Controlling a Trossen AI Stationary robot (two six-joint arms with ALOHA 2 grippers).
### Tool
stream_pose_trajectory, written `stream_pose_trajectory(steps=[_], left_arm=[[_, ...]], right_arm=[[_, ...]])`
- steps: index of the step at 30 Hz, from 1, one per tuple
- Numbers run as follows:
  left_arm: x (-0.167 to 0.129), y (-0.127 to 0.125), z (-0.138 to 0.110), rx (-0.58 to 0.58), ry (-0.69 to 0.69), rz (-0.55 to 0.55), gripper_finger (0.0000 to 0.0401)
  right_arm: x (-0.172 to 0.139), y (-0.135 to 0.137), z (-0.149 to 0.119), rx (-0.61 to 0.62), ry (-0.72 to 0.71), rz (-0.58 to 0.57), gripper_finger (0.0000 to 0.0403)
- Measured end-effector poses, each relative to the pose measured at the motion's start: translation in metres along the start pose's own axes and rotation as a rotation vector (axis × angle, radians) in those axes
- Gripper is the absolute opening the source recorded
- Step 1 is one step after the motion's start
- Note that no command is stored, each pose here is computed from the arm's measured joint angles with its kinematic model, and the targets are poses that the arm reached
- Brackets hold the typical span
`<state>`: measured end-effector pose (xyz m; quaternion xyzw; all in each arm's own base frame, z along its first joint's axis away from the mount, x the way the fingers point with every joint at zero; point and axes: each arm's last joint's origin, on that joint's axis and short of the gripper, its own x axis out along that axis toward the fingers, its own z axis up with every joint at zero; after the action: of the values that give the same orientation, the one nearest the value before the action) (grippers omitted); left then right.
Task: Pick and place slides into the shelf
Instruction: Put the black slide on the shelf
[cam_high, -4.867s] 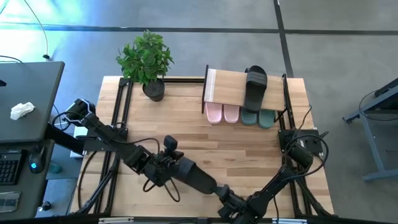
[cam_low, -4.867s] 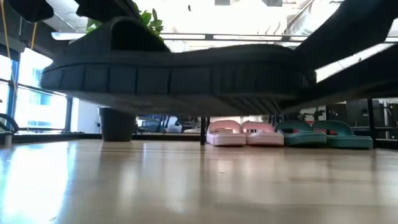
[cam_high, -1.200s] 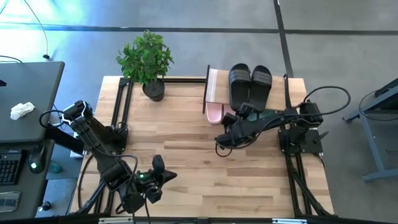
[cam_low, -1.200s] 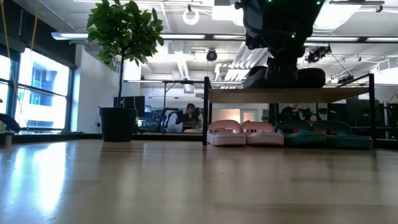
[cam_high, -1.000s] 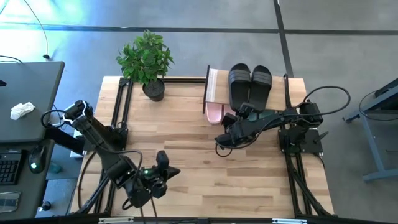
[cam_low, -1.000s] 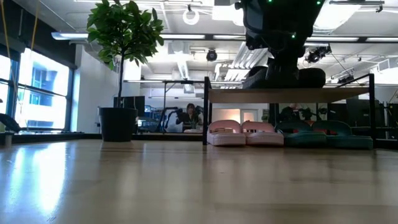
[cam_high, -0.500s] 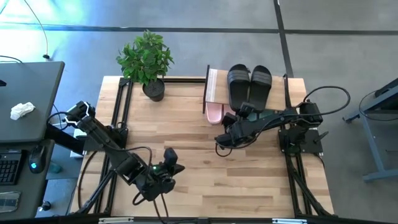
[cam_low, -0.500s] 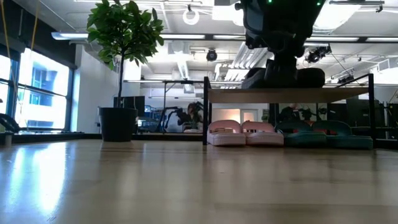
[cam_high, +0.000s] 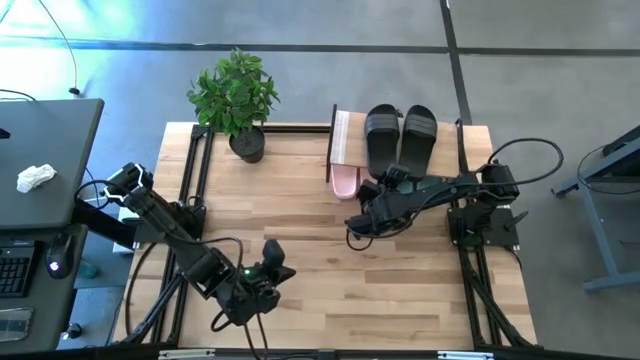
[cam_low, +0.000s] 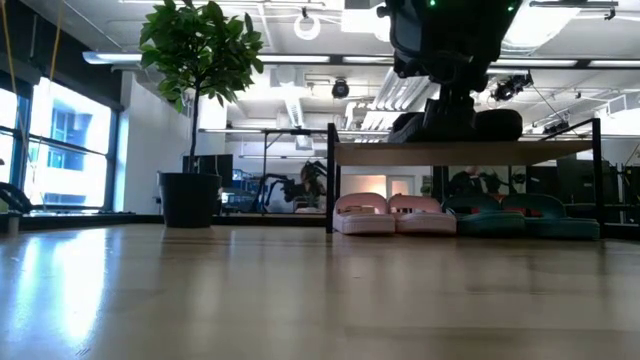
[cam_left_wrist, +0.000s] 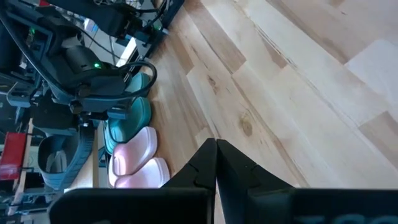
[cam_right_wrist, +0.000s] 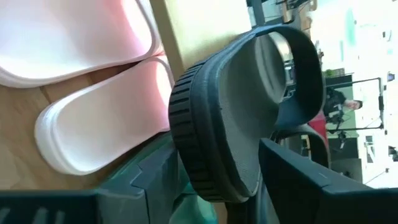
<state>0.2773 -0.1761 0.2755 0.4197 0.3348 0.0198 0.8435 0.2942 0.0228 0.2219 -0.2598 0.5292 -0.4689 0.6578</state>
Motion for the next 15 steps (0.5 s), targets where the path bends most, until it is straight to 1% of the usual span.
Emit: stream_pose_trajectory(steps=[6, 10, 15], left_arm=[[0.0, 0.0, -0.0001, 0.001, 0.001, -0.001, 0.0001], [0.0001, -0.0001, -0.0005, 0.003, 0.004, -0.001, 0.0001], [0.0, -0.0002, -0.0004, 0.001, 0.003, -0.002, 0.0001]], right_arm=[[-0.0048, 0.0008, -0.0006, -0.018, -0.045, -0.033, 0.0213], [-0.0084, 0.0024, -0.0017, -0.026, -0.055, -0.028, 0.0213], [-0.0086, 0.0033, -0.0026, -0.027, -0.029, 0.003, 0.0213]])
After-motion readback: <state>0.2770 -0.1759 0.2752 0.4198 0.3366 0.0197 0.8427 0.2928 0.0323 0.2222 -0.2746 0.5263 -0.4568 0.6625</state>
